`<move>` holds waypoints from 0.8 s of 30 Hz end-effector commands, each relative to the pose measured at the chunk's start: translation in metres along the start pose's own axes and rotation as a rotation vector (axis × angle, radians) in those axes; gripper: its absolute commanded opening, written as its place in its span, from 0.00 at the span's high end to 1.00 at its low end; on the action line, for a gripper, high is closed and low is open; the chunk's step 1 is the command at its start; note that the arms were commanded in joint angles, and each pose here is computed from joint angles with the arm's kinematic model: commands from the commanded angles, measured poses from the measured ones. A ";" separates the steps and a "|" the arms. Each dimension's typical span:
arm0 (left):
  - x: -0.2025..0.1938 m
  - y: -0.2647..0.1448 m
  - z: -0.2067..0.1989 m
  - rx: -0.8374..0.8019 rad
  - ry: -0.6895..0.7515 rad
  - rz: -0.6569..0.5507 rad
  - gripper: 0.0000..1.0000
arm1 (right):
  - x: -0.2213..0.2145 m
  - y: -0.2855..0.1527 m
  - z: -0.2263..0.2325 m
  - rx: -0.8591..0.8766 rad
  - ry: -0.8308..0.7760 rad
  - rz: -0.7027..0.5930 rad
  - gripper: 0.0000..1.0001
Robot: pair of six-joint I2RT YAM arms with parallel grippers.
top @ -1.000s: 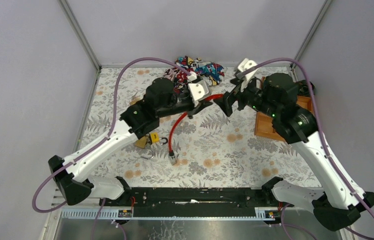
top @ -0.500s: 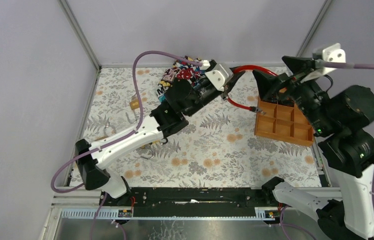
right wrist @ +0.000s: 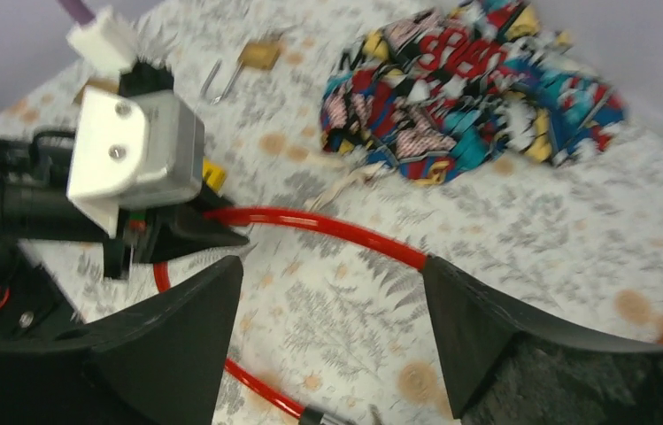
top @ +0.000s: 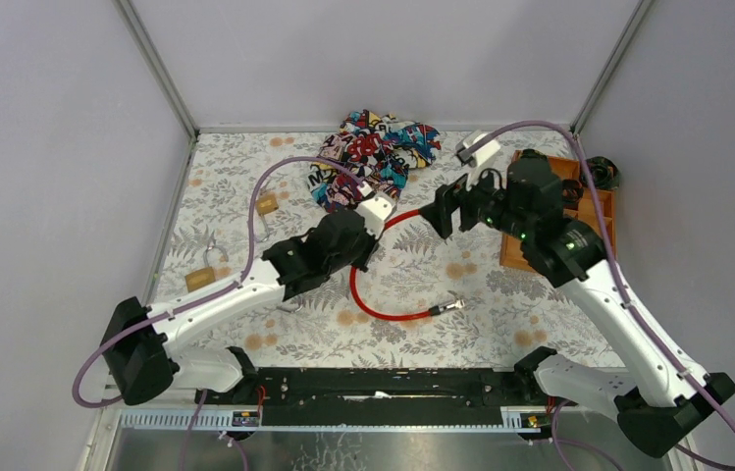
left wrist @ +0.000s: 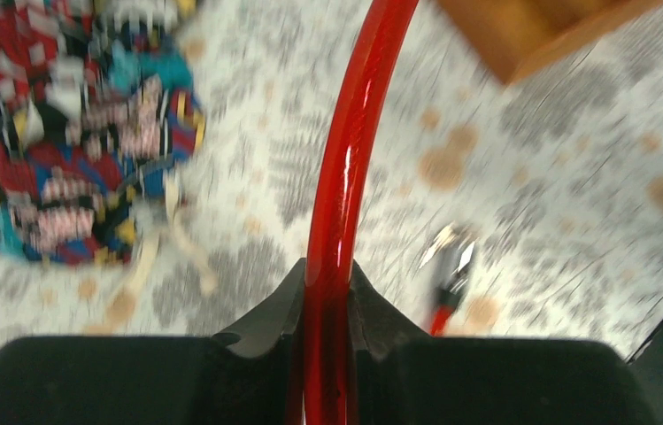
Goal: Lock with the key
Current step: Lock the lock.
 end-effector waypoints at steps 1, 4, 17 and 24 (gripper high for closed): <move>-0.018 -0.022 0.014 0.020 0.084 0.034 1.00 | 0.001 0.011 0.024 0.180 -0.062 -0.060 0.22; -0.030 -0.031 0.010 -0.074 0.246 0.019 1.00 | -0.036 0.022 0.020 0.219 -0.124 0.053 0.29; -0.025 -0.041 -0.006 -0.296 0.629 -0.046 1.00 | -0.133 0.023 0.030 0.404 -0.103 0.277 0.31; -0.018 -0.042 -0.009 -0.328 0.671 -0.072 1.00 | -0.156 0.027 0.027 0.413 -0.121 0.383 0.39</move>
Point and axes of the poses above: each gripper's point midway between its finger pads, its own y axis out along the fingers, its own z axis along the line the jaws close on, x = y × z, the point moved 2 cm from there along -y, back along the fingers, and after that the axes turned 10 degrees about y, right-handed, at the moved point
